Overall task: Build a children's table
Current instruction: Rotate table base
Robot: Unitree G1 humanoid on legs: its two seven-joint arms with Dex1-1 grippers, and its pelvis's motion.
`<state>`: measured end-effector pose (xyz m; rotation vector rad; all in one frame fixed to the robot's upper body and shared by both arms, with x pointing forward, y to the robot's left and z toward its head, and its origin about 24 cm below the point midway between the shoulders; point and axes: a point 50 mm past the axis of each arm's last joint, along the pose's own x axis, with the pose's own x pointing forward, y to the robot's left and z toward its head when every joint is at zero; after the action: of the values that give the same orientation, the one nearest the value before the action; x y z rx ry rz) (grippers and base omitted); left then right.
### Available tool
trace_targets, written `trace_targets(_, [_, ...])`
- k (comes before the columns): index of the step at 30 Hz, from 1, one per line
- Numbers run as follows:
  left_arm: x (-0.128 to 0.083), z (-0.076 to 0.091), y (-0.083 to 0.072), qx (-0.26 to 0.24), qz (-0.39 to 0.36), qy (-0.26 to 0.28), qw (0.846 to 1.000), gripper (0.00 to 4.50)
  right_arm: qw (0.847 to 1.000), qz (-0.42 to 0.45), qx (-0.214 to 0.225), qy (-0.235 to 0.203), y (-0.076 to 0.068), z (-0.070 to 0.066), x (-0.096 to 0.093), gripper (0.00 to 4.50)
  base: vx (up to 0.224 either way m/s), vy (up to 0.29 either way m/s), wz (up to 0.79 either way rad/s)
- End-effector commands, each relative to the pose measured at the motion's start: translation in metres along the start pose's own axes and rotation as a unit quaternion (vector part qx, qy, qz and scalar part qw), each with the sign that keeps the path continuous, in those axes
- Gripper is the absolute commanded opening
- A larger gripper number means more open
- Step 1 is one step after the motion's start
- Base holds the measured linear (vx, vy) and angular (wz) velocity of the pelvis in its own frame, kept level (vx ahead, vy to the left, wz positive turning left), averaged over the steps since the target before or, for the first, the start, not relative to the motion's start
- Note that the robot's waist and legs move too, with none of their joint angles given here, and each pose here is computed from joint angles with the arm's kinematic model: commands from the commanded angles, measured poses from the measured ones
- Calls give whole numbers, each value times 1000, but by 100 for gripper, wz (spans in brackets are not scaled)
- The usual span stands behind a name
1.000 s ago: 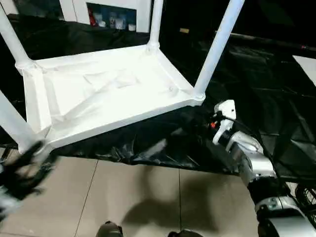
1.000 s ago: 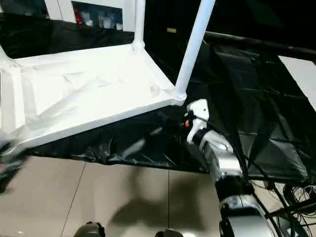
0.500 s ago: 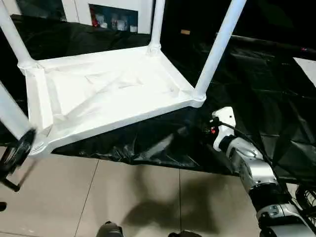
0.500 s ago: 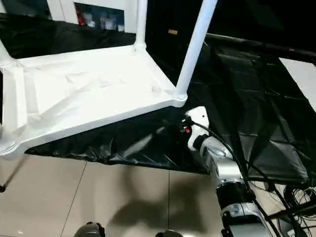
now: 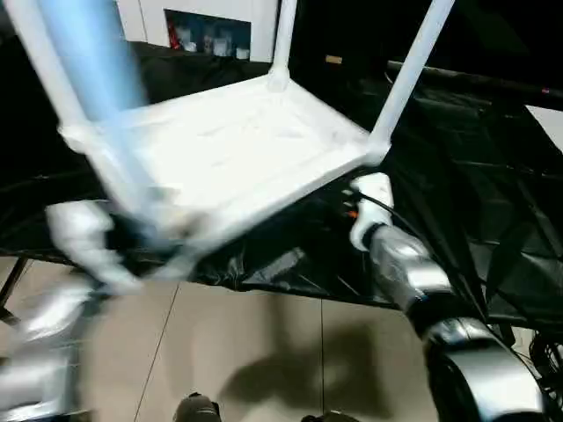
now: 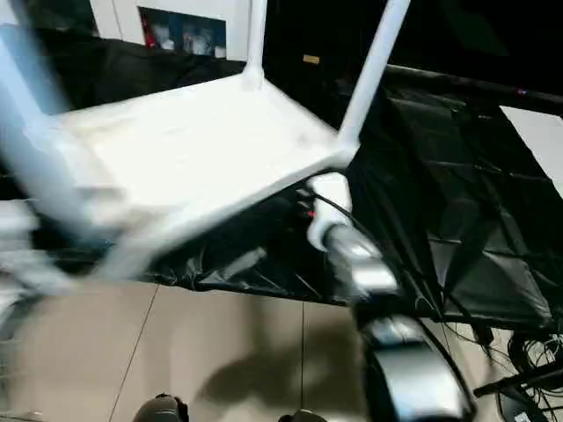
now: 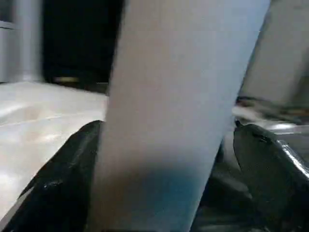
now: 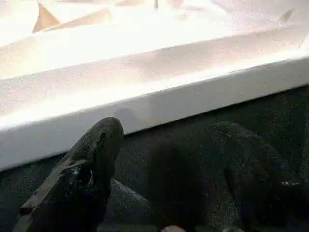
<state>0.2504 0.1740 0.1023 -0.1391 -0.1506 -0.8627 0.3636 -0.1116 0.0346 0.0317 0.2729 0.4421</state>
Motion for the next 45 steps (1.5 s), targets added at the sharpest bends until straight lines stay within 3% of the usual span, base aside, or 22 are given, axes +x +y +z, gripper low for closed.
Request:
trace_targets(1, [20,1,-13,-10,-46,-14,999,442,1000,-10,-2,11,-1,-2,1,342,0,0,0])
trace_targets(5, [71,-2,-34,-31,-108,-49,992,442,1000,-4,23,-1,7,4,8,342,0,0,0])
trace_targets(8, [92,-2,-44,-38,-132,-60,989,442,999,-4,40,-9,7,5,8,342,0,0,0])
trace_targets(11, [127,-3,-59,-46,-159,-76,983,442,999,-12,49,-13,0,3,5,342,0,0,0])
trace_targets(16, [159,-8,-71,-61,-170,-79,980,442,997,-35,62,-14,-17,-6,-5,342,0,0,0])
trace_targets(21, [168,-12,-84,-72,-192,-78,976,442,997,-25,69,-15,-19,-12,-8,342,0,0,0])
trace_targets(26, [169,-19,-85,-62,-184,-70,978,442,997,-6,76,-17,-13,-12,-6,342,0,0,0])
trace_targets(29, [170,-22,-78,-47,-161,-67,984,442,997,29,71,-16,4,-8,2,342,0,0,0])
trace_targets(32, [171,-22,-75,-39,-150,-68,986,442,997,36,65,-17,9,-4,5,342,0,0,0])
trace_targets(38, [171,-21,-74,-33,-141,-76,987,442,997,44,65,-26,14,5,10,342,0,0,0])
trace_targets(45, [173,-19,-75,-22,-125,-85,988,442,999,28,37,-27,16,13,14,342,0,0,0])
